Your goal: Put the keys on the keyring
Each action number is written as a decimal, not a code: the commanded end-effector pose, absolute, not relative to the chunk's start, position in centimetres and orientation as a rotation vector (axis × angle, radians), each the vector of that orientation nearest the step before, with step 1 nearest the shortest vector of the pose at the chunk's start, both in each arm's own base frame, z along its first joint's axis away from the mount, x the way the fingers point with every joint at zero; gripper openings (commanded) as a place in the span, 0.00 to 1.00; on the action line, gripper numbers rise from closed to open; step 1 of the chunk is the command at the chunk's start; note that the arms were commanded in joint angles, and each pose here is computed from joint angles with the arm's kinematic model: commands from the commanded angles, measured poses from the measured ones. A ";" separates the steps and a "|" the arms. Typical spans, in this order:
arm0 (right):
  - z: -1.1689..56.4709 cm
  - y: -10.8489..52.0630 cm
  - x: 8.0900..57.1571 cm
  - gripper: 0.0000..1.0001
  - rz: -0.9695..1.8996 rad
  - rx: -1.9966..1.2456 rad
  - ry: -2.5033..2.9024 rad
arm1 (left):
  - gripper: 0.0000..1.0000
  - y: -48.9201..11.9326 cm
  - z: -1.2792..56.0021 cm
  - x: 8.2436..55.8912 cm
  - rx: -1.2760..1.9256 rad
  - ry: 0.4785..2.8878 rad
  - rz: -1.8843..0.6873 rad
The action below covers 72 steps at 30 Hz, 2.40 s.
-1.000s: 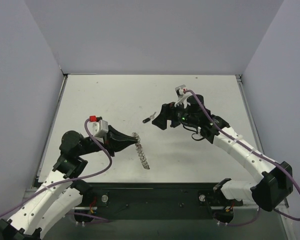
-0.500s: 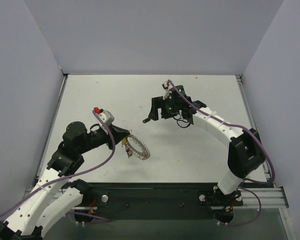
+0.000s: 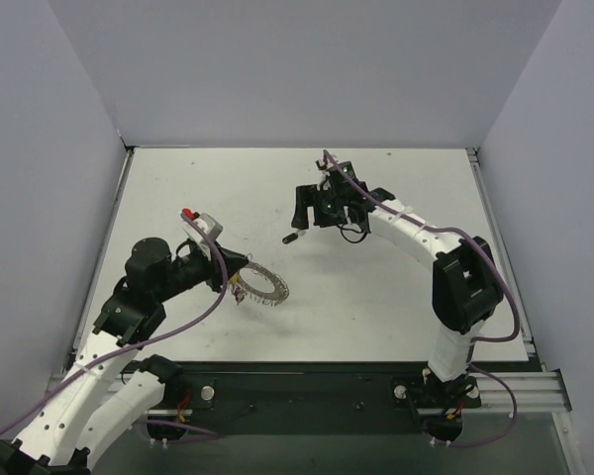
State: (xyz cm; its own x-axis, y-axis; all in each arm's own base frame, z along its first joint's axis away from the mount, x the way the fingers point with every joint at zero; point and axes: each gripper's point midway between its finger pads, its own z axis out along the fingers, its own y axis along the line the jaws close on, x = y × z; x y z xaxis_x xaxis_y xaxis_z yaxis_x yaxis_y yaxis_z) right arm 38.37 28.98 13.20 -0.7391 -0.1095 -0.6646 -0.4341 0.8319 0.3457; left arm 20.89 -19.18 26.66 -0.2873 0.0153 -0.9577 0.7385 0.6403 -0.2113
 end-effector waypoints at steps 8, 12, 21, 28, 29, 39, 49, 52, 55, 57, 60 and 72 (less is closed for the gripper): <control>11.7 27.9 44.5 0.76 0.530 -0.135 2.425 | 0.00 -19.0 29.3 22.1 0.564 1.643 -0.863; 9.8 27.9 45.9 0.70 0.518 -0.033 2.481 | 0.00 -19.1 29.3 22.1 0.567 1.636 -0.895; 5.8 28.4 45.8 0.57 0.467 0.031 2.617 | 0.00 -19.4 30.9 21.3 0.596 1.525 -1.001; 3.5 29.6 43.9 0.53 0.433 -0.018 2.685 | 0.00 -19.5 30.9 21.5 0.591 1.509 -1.050; 3.3 29.7 43.7 0.53 0.431 -0.024 2.688 | 0.00 -19.5 30.9 21.5 0.594 1.507 -1.052; 1.0 30.8 43.0 0.48 0.388 -0.031 2.744 | 0.00 -19.8 31.2 21.0 0.616 1.485 -1.080; -0.5 31.0 41.9 0.19 0.363 -0.054 2.801 | 0.00 -19.8 31.5 20.6 0.624 1.463 -1.084; -0.5 31.1 41.3 0.11 0.361 -0.087 2.805 | 0.00 -19.7 31.6 20.5 0.625 1.460 -1.083; -0.2 30.8 40.6 0.04 0.360 -0.118 2.810 | 0.00 -19.7 31.6 20.5 0.624 1.460 -1.082; 0.2 30.6 39.8 0.02 0.362 -0.153 2.815 | 0.00 -19.7 31.7 20.5 0.623 1.460 -1.083; 0.6 30.3 38.6 0.00 0.362 -0.189 2.823 | 0.00 -19.8 31.6 20.5 0.627 1.457 -1.086; 2.7 25.6 32.6 0.00 0.233 -0.302 2.871 | 0.00 -19.8 31.7 20.4 0.629 1.454 -1.089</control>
State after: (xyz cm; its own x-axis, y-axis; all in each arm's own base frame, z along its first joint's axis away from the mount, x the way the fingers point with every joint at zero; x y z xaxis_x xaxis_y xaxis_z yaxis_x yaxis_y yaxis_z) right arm 35.53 28.80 1.15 -0.9441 -0.1271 -0.3041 -0.2018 0.9525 0.2282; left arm 20.66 -19.84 28.96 -0.3042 -0.1687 -0.9375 0.8255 0.4445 -0.3478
